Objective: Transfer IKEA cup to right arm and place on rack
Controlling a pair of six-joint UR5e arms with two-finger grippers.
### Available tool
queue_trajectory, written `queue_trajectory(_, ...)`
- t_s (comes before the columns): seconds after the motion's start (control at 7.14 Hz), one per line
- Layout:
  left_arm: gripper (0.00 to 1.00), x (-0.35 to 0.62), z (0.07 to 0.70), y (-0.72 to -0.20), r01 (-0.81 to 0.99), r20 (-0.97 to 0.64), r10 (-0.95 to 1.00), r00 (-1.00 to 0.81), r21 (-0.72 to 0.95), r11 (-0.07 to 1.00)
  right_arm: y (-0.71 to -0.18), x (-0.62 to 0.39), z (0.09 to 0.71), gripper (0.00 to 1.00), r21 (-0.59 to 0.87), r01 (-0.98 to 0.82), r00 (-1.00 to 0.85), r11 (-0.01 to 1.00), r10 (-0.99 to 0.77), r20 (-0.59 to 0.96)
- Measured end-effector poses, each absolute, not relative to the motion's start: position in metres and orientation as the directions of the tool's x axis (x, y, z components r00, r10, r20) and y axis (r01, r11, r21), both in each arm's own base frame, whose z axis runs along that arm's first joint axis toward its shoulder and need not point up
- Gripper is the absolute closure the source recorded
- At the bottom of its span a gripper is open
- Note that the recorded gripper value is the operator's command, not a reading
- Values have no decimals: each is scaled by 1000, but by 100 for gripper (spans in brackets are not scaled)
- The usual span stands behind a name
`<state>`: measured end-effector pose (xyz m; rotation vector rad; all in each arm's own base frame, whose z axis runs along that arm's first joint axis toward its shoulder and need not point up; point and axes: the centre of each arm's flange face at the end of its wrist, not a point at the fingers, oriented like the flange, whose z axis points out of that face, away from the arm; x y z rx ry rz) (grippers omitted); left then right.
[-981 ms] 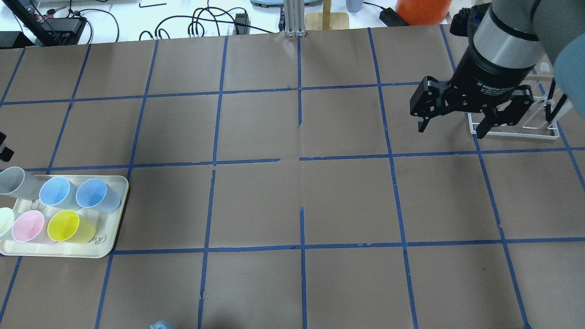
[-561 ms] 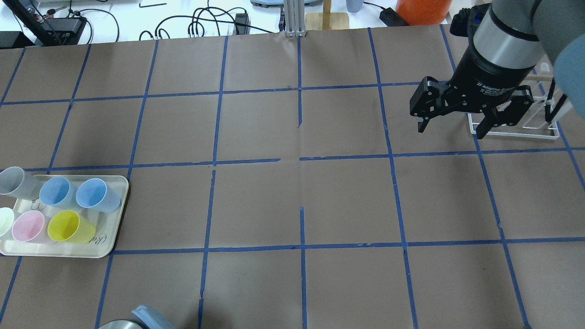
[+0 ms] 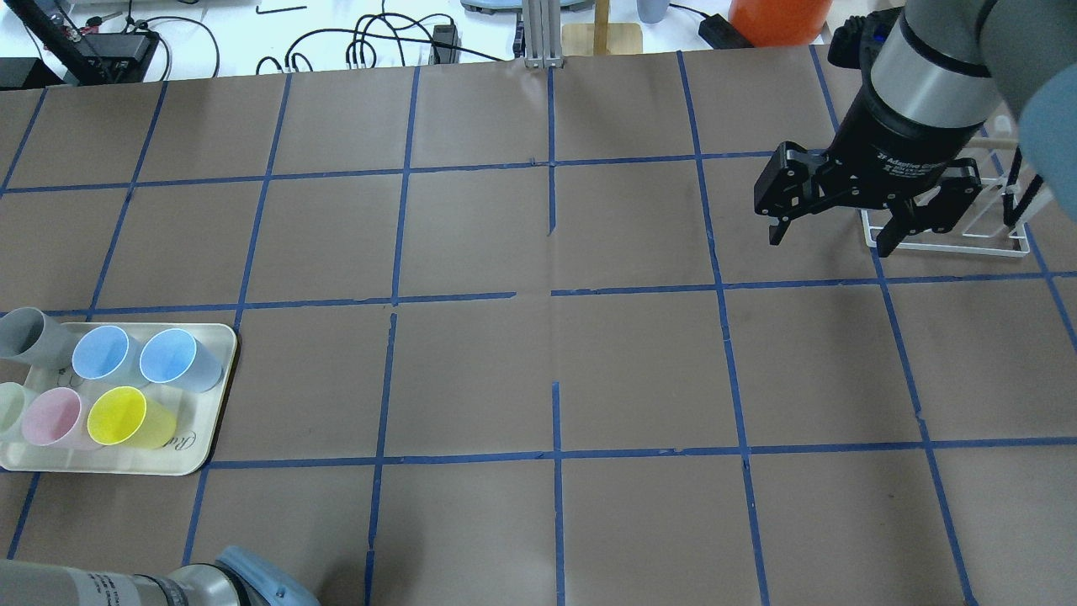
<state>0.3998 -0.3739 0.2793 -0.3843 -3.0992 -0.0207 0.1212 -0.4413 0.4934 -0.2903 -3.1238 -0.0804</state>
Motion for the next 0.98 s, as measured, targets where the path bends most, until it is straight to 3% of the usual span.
queue_trajectory(0.56,3,407,237,-377,228,91,226,-970,12,973,-441,121,493,0,52,186,-983,981,186,8)
queue_trajectory(0.84,24,409,220,-378,228,120,224,-967,22,973,-441,121,493,0,53,187,-982,981,187,9)
queue_trajectory(0.98,56,410,214,-379,229,130,224,-966,25,973,-440,121,493,0,53,187,-982,981,187,9)
